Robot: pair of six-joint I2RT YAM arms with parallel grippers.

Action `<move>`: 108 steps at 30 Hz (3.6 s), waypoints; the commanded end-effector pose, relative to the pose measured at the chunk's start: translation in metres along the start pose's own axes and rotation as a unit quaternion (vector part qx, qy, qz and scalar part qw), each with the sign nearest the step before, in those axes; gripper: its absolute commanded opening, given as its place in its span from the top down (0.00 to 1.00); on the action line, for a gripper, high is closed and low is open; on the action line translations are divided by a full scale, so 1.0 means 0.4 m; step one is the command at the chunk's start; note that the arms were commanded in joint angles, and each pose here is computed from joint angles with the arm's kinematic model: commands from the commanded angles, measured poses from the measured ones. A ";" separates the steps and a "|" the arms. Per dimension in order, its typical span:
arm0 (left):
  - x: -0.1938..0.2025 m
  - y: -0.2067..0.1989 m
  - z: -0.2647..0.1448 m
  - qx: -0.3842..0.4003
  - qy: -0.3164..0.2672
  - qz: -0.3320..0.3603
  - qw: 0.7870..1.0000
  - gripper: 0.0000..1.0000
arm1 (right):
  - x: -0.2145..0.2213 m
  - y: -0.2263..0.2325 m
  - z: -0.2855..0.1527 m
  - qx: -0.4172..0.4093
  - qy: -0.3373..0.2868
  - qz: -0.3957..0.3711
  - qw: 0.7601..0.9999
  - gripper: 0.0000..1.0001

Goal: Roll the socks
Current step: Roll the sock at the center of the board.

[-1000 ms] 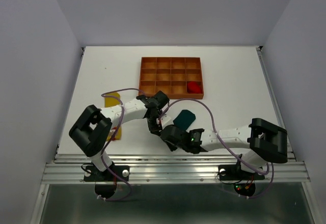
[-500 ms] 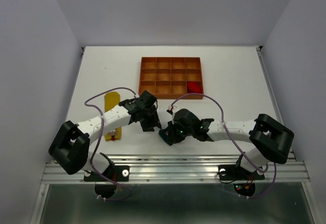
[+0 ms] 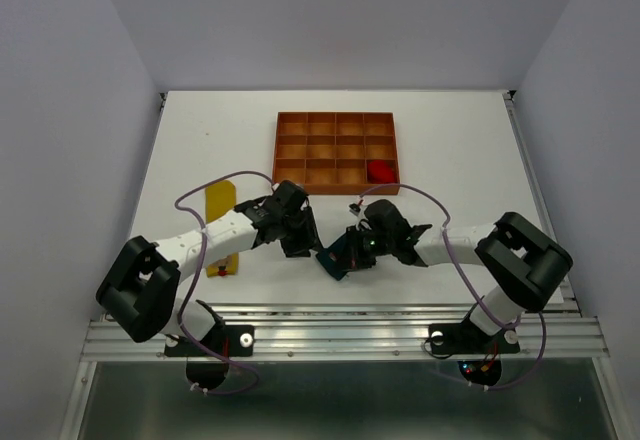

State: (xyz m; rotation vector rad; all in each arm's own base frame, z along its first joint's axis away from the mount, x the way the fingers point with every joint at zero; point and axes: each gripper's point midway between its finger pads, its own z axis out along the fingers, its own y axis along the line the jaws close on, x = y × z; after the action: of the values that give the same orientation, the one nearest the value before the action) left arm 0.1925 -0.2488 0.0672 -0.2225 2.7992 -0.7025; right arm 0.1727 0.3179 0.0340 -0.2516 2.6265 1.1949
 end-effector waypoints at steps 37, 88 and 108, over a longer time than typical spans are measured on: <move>-0.015 -0.040 0.127 0.028 0.042 0.045 0.998 0.53 | -0.010 -0.148 0.008 0.049 0.038 0.107 0.992 0.99; 0.013 0.072 0.068 -0.147 0.029 -0.027 0.988 1.00 | -0.010 0.223 -0.008 0.001 -0.040 -0.335 0.941 0.52; 0.027 0.073 0.072 -0.143 0.038 -0.034 0.988 1.00 | -0.045 0.254 -0.021 -0.008 -0.114 -0.309 0.944 0.54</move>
State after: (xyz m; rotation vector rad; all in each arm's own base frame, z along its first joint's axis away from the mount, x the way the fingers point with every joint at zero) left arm 0.1920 -0.2351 0.0225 -0.3677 2.9714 -0.3344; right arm 0.1529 0.3594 0.0719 -0.8849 2.2774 0.8531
